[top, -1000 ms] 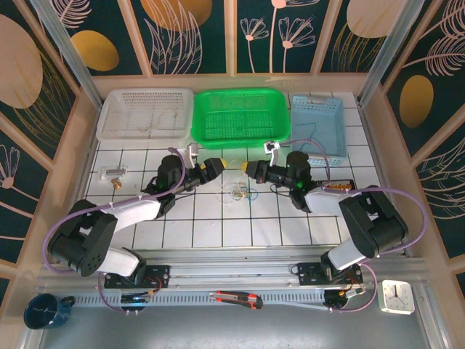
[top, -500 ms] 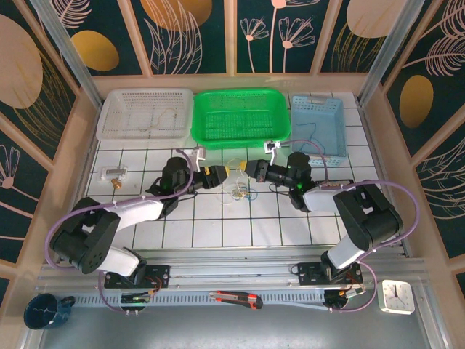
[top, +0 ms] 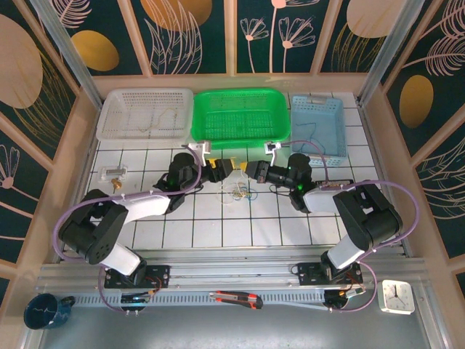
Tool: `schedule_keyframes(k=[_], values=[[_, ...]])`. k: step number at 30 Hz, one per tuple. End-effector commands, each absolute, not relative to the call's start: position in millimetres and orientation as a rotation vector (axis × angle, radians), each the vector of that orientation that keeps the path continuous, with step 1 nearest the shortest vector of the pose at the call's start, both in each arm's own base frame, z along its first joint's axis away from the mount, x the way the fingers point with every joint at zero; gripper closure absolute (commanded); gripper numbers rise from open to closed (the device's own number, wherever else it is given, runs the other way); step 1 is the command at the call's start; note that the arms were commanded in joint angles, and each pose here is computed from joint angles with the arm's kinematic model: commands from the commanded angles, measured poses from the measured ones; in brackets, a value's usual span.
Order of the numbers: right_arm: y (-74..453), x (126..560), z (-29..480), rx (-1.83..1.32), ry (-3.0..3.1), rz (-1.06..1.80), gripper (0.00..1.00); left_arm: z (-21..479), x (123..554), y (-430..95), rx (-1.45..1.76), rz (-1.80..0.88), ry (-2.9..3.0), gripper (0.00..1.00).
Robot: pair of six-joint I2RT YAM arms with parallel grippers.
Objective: Untangle the cables
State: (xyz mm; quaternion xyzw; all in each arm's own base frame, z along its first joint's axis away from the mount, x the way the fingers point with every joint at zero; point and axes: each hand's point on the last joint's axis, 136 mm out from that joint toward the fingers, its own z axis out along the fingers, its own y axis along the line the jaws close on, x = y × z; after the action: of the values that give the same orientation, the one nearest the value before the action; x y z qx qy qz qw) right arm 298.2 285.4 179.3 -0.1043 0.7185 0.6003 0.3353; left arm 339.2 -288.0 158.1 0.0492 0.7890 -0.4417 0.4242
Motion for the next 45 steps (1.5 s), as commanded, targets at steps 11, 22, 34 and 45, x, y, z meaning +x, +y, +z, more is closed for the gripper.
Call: schedule_keyframes(k=[11,22,34,45], values=[[286,290,196,-0.308,1.802,1.626,1.00,164,346,-309,0.137,-1.211,1.852,0.34],[286,292,193,-0.298,1.807,1.628,1.00,159,325,-312,0.163,-1.299,1.852,0.34],[287,294,189,-0.288,1.811,1.628,1.00,172,302,-305,0.128,-1.430,1.812,0.35],[286,293,189,-0.285,1.804,1.642,1.00,183,299,-310,0.066,-1.572,1.773,0.31]])
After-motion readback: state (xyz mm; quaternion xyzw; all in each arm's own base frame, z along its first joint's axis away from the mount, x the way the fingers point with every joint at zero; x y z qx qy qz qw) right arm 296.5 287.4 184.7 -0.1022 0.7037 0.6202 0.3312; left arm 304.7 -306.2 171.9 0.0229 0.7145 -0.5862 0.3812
